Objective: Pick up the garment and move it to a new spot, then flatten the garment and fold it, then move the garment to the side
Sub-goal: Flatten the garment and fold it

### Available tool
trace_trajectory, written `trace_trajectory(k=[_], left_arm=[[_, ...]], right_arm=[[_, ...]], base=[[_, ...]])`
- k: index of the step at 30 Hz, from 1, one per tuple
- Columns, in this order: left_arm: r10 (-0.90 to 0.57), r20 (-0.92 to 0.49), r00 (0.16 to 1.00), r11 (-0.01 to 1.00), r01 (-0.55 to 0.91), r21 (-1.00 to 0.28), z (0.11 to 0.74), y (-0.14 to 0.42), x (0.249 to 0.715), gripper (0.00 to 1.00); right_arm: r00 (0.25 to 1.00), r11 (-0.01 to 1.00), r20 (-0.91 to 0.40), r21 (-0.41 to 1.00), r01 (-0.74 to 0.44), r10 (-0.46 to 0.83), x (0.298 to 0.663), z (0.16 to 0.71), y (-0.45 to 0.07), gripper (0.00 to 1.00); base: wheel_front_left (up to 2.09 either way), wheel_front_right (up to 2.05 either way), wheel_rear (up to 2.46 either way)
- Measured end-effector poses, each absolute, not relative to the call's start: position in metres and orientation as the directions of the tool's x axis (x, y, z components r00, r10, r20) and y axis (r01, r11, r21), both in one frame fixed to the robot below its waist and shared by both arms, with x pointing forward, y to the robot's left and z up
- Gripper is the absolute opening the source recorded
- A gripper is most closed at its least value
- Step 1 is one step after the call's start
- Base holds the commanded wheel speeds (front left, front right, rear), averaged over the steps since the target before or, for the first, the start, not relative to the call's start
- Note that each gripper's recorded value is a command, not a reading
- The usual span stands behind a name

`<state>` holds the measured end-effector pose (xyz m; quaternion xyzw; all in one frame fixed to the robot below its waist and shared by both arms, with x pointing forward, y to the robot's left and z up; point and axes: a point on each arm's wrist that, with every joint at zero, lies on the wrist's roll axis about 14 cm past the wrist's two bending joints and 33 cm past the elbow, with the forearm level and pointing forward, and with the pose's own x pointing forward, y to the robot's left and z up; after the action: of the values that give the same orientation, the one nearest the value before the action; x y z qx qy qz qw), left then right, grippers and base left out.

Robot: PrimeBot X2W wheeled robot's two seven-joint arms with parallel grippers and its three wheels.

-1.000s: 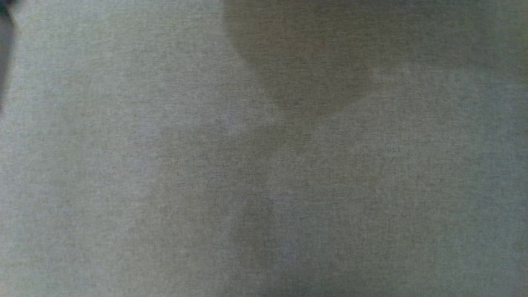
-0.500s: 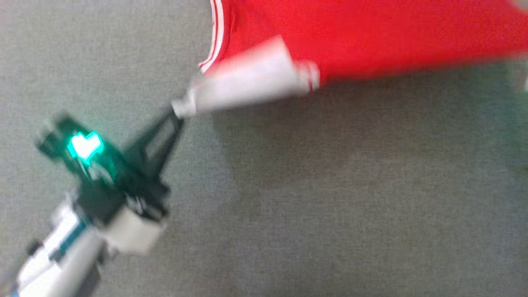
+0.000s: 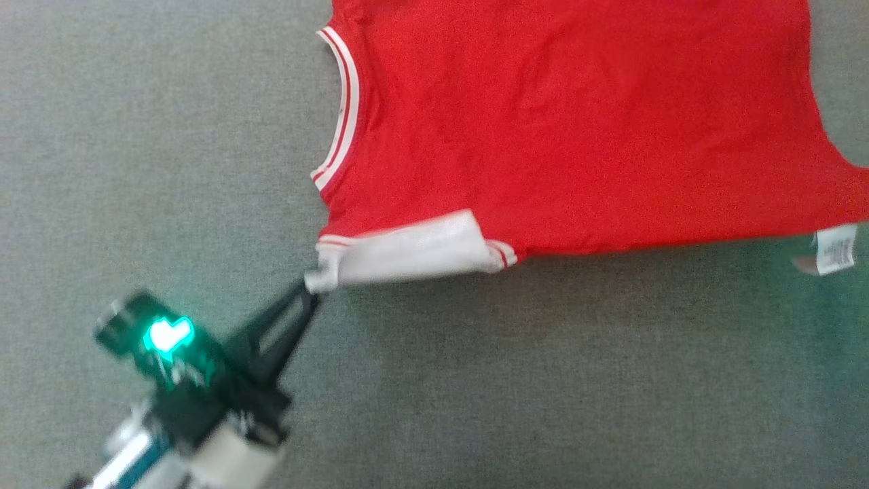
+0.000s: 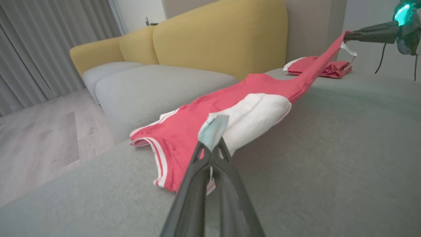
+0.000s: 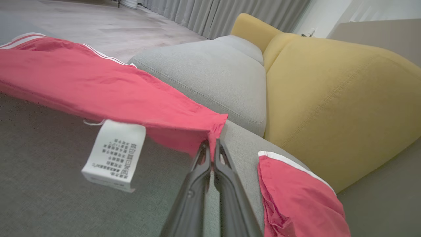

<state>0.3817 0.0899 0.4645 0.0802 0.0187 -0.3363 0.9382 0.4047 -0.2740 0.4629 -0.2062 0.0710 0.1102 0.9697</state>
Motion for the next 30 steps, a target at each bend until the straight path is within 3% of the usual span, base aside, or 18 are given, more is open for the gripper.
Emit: trace_trajectory(k=[6,15,22,27,28,30], left_arm=[[-0.613,-0.002,0.79,0.767,0.596,0.236,0.485,0.092,0.448,0.0],[-0.636,0.008,0.772,0.726,0.594,0.346,0.487,0.085,0.518,0.0],[-0.656,-0.046,0.753,0.692,0.626,0.359,0.466,0.077,0.539,0.0],[-0.626,-0.109,0.772,0.724,0.627,0.288,0.439,0.083,0.552,0.0],[-0.619,-0.116,0.777,0.73,0.624,0.279,0.436,0.084,0.555,0.18],[-0.61,-0.12,0.783,0.738,0.617,0.272,0.432,0.086,0.559,0.37]], right_arm=[[0.96,0.896,-0.197,-0.361,-0.258,0.197,0.432,0.447,-0.267,0.0],[0.95,0.88,-0.236,-0.381,-0.282,0.202,0.473,0.429,-0.268,0.0],[0.925,0.833,-0.311,-0.434,-0.343,0.219,0.492,0.411,-0.268,0.0],[0.912,0.819,-0.33,-0.433,-0.376,0.244,0.508,0.4,-0.262,0.0],[0.911,0.82,-0.331,-0.43,-0.378,0.246,0.511,0.397,-0.261,0.0],[0.909,0.818,-0.329,-0.429,-0.384,0.255,0.517,0.394,-0.259,0.0]], base=[[0.0,0.0,0.0],[0.0,0.0,0.0],[0.0,0.0,0.0],[0.0,0.0,0.0],[0.0,0.0,0.0],[0.0,0.0,0.0]])
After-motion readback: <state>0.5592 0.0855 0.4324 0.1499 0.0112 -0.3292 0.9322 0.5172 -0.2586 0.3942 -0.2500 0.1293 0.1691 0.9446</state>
